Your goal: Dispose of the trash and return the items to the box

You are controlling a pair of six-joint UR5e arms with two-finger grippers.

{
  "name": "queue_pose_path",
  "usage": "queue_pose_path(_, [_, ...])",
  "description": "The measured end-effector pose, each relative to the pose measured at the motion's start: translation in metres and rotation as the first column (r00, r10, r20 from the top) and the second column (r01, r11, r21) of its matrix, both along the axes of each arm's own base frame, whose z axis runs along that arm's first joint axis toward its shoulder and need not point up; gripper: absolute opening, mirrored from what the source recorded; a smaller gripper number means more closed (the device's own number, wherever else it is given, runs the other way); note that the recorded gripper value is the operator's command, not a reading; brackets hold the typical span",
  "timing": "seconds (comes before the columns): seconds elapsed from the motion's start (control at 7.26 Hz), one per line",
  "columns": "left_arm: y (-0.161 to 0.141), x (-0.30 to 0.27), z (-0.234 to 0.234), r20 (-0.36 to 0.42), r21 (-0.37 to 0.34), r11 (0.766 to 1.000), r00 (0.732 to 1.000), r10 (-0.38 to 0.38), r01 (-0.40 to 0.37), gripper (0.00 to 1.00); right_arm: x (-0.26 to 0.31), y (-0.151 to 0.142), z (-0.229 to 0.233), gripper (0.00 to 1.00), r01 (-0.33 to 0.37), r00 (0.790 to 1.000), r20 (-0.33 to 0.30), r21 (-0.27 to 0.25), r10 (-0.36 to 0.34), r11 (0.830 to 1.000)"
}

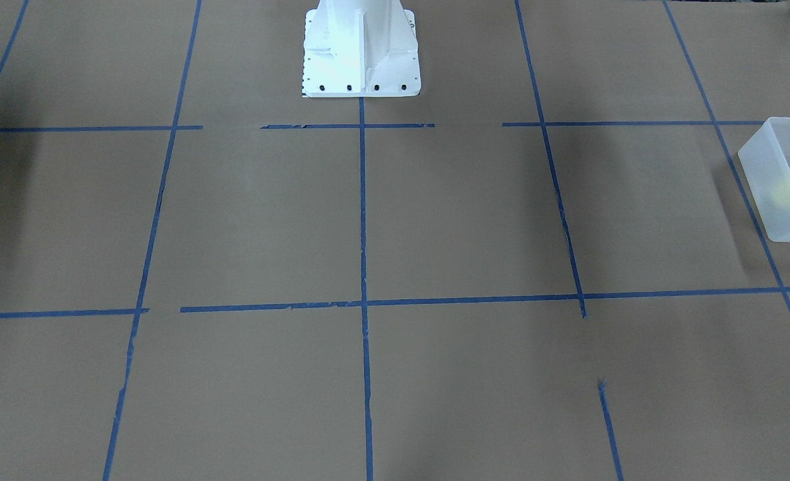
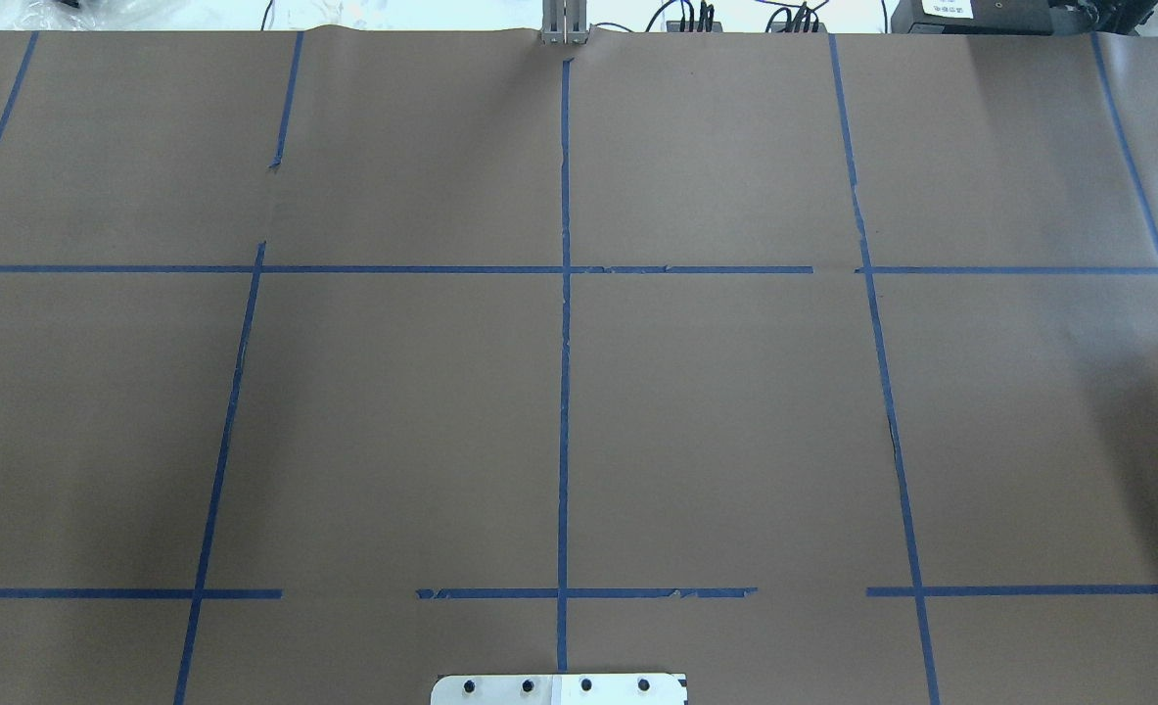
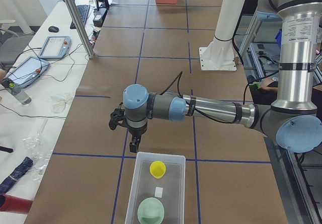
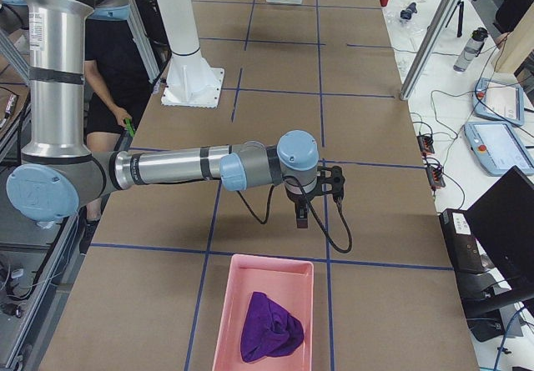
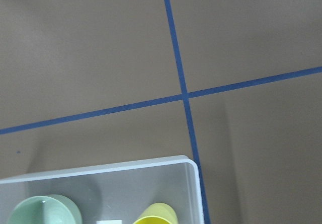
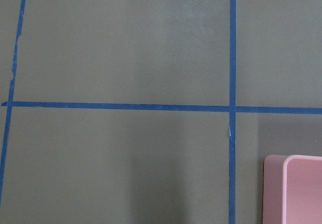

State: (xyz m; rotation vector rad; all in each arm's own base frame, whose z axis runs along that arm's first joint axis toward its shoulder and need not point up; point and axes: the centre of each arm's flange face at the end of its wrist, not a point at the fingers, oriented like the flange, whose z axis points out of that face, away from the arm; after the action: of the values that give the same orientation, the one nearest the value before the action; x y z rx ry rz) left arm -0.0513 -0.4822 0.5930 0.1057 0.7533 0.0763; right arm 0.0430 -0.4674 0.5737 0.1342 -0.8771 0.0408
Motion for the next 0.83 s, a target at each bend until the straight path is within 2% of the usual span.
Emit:
queue_pose_path(0.41, [0.000, 0.009, 0.015, -0.004, -0.028, 1.000, 1.000, -0.009, 0.009, 1.00, 0.000, 0.003, 0.008, 1.00, 0.001, 1.000, 0.002, -0.020, -0.001, 1.000])
queue_pose_path(0.83, [0.007, -0.007, 0.036, -0.008, -0.076, 0.996, 0.999, -0.044, 0.043, 1.00, 0.001, 0.007, 0.015, 1.00, 0.000, 1.000, 0.001, -0.038, 0.000, 0.999])
